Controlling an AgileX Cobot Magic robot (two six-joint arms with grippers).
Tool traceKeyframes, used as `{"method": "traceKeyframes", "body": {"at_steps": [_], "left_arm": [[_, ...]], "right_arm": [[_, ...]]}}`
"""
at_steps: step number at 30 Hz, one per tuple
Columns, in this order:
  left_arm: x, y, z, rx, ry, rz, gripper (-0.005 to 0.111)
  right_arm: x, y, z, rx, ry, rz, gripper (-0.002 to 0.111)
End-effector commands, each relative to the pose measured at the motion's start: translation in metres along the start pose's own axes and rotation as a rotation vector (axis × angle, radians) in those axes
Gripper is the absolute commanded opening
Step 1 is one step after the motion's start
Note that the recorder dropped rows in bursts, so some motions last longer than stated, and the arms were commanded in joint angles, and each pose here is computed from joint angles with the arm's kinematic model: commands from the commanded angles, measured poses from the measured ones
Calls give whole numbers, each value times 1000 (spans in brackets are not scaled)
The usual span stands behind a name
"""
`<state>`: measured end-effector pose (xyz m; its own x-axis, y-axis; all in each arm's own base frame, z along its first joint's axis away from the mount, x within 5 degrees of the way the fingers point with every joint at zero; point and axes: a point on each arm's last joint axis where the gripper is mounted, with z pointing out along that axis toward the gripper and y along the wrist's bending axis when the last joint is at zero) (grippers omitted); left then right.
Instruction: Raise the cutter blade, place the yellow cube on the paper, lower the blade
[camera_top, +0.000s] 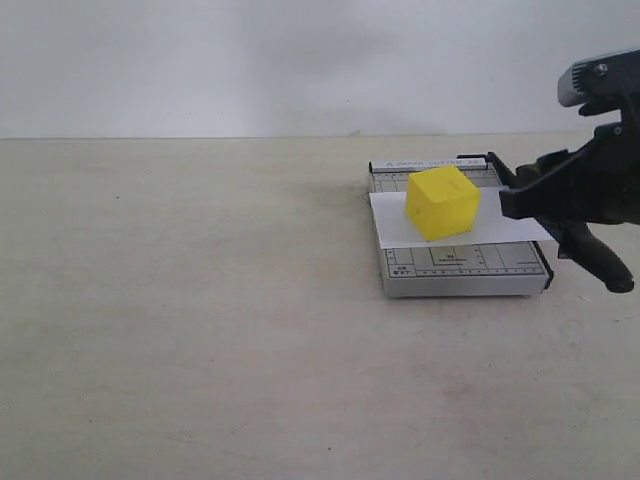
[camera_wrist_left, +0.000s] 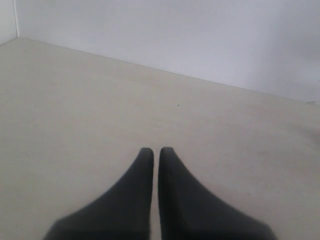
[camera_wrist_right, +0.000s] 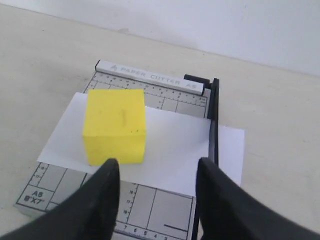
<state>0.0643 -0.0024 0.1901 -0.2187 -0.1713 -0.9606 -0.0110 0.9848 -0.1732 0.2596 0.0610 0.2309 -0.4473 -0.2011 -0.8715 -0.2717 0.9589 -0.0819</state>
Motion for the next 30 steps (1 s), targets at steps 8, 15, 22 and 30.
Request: {"method": "traceKeyframes", "body": {"at_steps": [8,15,22,30], "left_arm": [[0,0,0,10,-8,-14,4],[0,0,0,10,-8,-14,4],[0,0,0,10,-8,-14,4],[0,0,0,10,-8,-14,4]], "right_arm": [[-19,-2,-18,-10,99,-34,46],[-24,-13,-51,34,107,98,51],[-6,-35,-39,108,248,185,71],[15,-35,-12,101,381,223,71]]}}
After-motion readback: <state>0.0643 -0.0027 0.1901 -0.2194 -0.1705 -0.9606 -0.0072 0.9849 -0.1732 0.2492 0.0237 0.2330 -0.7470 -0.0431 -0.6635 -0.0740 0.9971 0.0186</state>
